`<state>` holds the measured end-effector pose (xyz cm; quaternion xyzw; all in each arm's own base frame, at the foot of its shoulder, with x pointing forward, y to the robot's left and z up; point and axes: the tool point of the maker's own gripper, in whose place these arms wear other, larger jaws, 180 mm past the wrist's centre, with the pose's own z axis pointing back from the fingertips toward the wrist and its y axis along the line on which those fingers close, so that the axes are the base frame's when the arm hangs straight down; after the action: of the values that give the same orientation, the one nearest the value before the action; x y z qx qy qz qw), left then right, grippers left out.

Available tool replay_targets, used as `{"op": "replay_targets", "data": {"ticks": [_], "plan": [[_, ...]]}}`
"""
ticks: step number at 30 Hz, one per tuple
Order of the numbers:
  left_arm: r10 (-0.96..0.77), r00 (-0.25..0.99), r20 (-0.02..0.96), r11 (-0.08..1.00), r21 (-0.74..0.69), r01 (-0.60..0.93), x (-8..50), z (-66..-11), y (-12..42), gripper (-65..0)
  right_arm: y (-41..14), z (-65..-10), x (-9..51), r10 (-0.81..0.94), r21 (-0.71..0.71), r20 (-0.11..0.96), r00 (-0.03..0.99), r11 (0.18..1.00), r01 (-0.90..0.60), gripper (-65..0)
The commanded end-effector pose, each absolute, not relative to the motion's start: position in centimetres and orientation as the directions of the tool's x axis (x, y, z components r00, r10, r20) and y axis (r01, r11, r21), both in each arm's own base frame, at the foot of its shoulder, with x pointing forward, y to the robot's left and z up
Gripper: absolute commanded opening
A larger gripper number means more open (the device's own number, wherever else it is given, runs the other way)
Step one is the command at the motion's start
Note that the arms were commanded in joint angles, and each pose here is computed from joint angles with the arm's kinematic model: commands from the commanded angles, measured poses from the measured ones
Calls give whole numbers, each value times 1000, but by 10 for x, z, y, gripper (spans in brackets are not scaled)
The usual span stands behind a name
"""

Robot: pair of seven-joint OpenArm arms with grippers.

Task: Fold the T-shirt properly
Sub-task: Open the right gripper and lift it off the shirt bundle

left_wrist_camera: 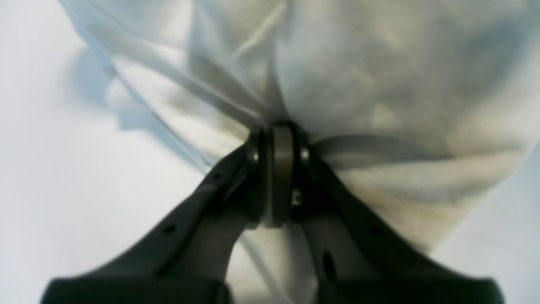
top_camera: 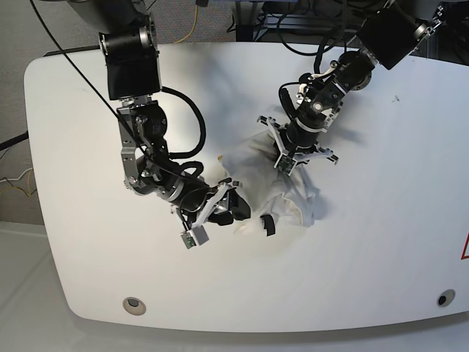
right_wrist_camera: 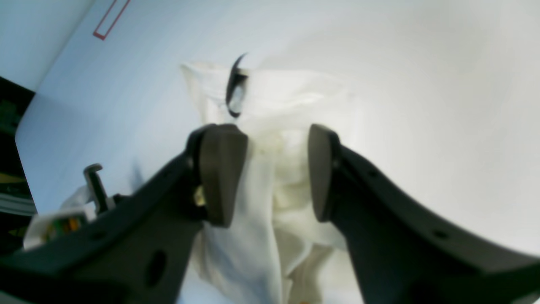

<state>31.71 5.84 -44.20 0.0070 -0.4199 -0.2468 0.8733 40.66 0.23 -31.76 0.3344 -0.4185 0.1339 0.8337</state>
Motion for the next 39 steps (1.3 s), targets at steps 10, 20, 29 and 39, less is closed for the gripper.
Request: {"op": "replay_targets", "data": {"ticks": [10, 20, 29, 39], "plan": [[-570, 730, 377, 822, 262, 506, 237, -510, 104, -625, 19, -297, 419, -44, 396, 833, 551, 743, -540, -649], [-637, 690, 343, 771, 298, 563, 226, -515, 109, -625, 18, -324, 423, -64, 437, 794, 604, 750, -496, -650], [-668, 673, 317, 744, 303, 596, 216, -519, 112, -625, 22, -369, 419, -115, 494, 748, 654, 755, -432, -650], [-668, 674, 316, 744, 305, 594, 216, -519, 113, -625, 17, -405, 415, -157, 518, 719, 677, 770, -372, -650]]}}
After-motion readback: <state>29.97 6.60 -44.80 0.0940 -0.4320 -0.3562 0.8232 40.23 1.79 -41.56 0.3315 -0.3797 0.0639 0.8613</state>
